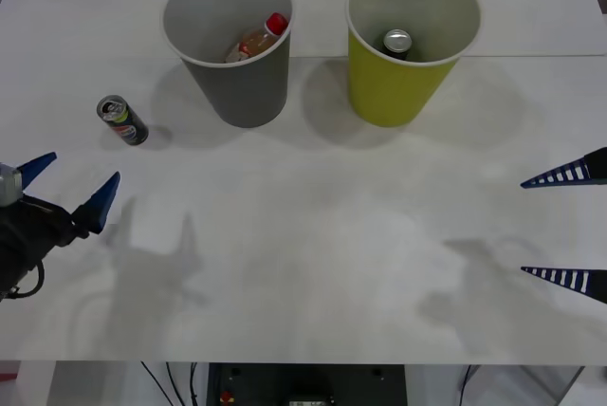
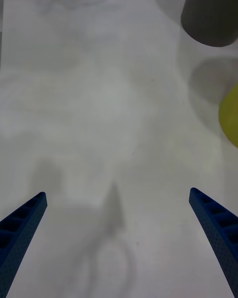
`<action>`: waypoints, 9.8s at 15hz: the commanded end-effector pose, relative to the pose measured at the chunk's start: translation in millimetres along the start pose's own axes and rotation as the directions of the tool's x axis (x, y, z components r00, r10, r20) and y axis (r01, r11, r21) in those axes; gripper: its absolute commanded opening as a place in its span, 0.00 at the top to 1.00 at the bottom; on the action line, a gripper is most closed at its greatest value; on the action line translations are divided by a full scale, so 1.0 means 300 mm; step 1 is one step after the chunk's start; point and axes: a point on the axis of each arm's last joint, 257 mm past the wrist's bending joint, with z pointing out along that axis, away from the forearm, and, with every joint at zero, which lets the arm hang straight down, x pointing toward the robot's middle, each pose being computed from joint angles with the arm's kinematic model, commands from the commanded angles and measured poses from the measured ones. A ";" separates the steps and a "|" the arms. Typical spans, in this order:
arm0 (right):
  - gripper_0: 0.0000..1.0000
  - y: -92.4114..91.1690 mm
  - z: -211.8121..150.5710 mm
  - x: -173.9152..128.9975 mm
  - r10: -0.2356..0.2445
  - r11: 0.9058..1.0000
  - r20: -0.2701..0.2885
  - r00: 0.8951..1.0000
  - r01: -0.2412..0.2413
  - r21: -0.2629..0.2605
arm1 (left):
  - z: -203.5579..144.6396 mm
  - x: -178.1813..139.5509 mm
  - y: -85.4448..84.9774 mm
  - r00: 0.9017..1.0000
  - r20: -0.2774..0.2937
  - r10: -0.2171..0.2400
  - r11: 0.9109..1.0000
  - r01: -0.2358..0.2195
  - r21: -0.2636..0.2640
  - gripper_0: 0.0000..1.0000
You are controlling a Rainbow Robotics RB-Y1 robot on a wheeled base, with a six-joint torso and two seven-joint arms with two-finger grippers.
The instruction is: Put the can into the green bin and the plastic bottle into the gray bin
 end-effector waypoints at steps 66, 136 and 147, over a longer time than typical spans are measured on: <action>0.00 0.000 0.000 0.000 0.000 1.000 0.000 1.000 0.000 0.000 | 0.177 -0.029 0.073 0.966 -0.257 0.033 0.999 -0.022 0.047 1.00; 0.00 0.000 0.000 0.000 0.000 1.000 0.000 1.000 0.000 0.000 | 0.743 -1.263 -1.421 0.866 -0.062 0.497 0.722 -0.373 0.583 0.17; 0.00 0.000 0.000 0.000 0.000 1.000 0.000 1.000 0.000 0.000 | 0.750 -1.254 -1.176 0.879 -0.092 0.468 0.725 -0.323 0.608 0.00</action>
